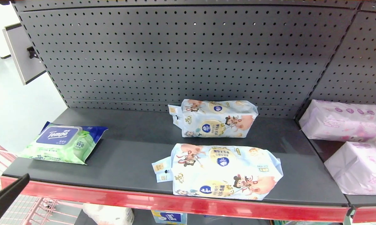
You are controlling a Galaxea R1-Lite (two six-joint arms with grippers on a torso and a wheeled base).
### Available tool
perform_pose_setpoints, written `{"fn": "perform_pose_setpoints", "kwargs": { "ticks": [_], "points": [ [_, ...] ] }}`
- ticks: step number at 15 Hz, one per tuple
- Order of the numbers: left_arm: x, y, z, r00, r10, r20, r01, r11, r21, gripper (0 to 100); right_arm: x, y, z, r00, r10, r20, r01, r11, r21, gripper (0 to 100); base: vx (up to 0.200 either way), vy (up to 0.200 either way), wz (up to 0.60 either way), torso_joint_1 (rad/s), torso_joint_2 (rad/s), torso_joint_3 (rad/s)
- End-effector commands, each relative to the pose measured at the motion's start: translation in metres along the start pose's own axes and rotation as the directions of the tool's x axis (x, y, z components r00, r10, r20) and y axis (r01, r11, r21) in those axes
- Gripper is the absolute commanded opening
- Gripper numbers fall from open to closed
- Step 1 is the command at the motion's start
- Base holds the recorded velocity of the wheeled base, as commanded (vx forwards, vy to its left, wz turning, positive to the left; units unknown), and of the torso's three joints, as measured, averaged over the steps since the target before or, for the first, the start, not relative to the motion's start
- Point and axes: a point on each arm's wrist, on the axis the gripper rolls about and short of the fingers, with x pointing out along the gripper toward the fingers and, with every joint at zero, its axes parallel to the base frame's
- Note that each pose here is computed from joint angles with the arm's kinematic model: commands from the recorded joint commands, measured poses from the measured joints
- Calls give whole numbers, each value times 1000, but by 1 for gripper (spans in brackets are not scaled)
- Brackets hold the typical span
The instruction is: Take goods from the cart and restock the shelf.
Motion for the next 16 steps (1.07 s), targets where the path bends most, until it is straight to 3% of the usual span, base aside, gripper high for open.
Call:
{"fn": "perform_pose_setpoints", "kwargs": {
  "ticks": [1, 4, 7, 10, 15, 16],
  "points": [
    [-2, 0, -1, 1000, 0, 7, 0, 1000, 3, 100, 0, 0, 0, 1000, -1, 1, 1, 1000, 10, 100, 0, 0, 0, 0, 0, 0],
    [-8, 0, -3, 1000, 2, 27, -2, 1000, 3, 100, 0, 0, 0, 1000, -17, 0, 17, 1000, 18, 100, 0, 0, 0, 0, 0, 0],
    [-19, -1, -13, 1000, -4, -31, 4, 1000, 4, 100, 0, -3, 0, 993, -122, -8, 122, 991, 50, 100, 0, 0, 0, 0, 0, 0],
    [-21, -2, -24, 998, -15, -65, 15, 1000, -7, 100, 0, -3, 0, 989, -150, -5, 150, 987, 60, 100, 0, 0, 0, 0, 0, 0],
    [-10, -6, -17, 977, -191, -92, 189, 981, -30, 100, 0, -3, 0, 990, -143, -9, 144, 988, 60, 100, 0, 0, 0, 0, 0, 0],
    [-5, -5, -13, 975, -196, -108, 191, 980, -55, 100, 0, -3, 0, 989, -146, -9, 147, 987, 60, 100, 0, 0, 0, 0, 0, 0]
  ]
}}
